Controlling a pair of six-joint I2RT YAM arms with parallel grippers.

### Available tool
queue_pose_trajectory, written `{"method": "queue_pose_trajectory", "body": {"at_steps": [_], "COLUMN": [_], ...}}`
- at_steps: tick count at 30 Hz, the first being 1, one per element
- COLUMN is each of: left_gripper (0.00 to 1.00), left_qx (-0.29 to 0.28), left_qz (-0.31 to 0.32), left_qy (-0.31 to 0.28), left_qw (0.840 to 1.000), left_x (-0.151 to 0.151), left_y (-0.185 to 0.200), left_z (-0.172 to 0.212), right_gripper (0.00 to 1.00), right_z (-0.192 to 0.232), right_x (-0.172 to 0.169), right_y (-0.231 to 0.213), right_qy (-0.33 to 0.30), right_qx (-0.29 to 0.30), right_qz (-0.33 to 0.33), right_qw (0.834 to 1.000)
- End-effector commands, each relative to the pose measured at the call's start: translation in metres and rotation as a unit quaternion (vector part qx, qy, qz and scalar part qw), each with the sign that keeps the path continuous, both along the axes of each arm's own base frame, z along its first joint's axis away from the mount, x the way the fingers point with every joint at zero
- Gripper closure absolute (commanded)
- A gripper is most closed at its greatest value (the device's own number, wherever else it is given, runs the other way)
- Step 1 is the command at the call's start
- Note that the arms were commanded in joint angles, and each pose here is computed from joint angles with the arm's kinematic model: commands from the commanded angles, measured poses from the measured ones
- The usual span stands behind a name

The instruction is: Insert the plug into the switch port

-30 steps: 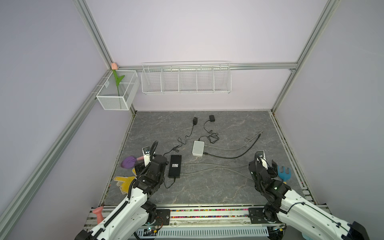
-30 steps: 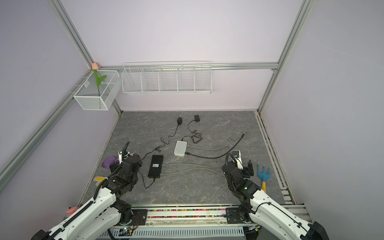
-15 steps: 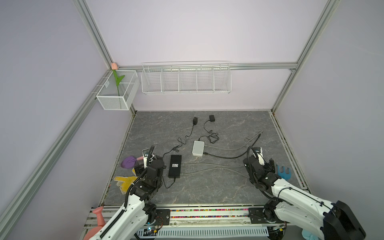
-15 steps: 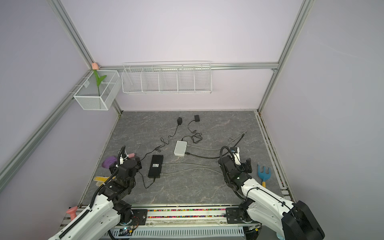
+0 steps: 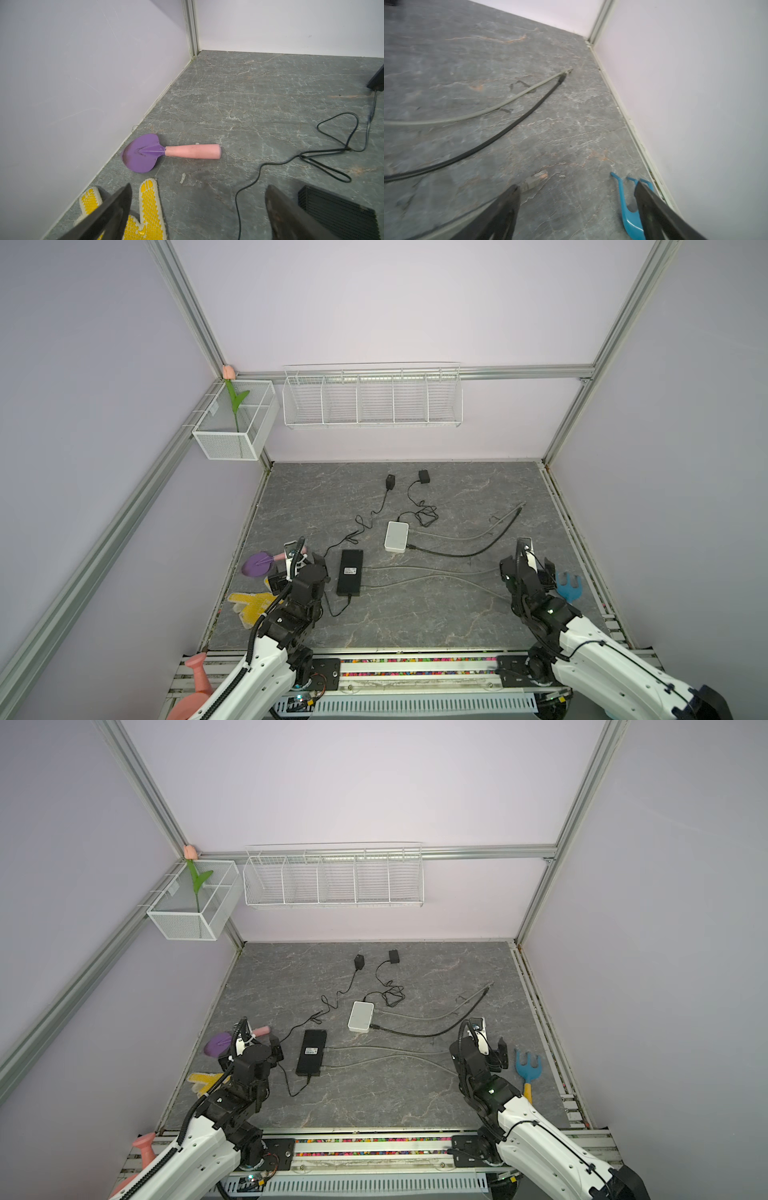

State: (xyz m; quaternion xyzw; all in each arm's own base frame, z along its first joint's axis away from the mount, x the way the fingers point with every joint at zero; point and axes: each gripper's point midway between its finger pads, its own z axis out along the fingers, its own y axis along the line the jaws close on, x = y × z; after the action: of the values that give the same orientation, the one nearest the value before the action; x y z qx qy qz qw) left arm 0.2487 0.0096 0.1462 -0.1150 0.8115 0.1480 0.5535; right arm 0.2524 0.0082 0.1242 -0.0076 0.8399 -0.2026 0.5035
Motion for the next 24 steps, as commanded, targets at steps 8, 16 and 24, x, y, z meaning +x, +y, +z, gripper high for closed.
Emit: {"method": "queue_pose_trajectory", "body": {"at_steps": [8,16,24], "left_gripper": [0.01,0.01,0.01], "left_qx": [-0.001,0.002,0.006], "left_qz": [-0.031,-0.048,-0.020], "left_qy": [-0.005,-0.041,-0.055], "left_qw": [1.000,0.998,0.998], "left_x": [0.003,0.013,0.011], "left_y": [-0.008,-0.015,-0.006], "left_z": [0.001,0.009,0.013], "right_gripper": [0.11,0.11,0.11], "right_z": [-0.005,0.004,0.008], "right_x": [0.001,0.000,0.001], "right_y": [0.014,-0.002,-0.005], "right_qy": [-0.002,-0.046,-0.065], "right_qx": [0.048,0.075,0.071], "right_qz": [0.086,0.057,0.056], "right_qw": [0.995,0.994,0.994]}}
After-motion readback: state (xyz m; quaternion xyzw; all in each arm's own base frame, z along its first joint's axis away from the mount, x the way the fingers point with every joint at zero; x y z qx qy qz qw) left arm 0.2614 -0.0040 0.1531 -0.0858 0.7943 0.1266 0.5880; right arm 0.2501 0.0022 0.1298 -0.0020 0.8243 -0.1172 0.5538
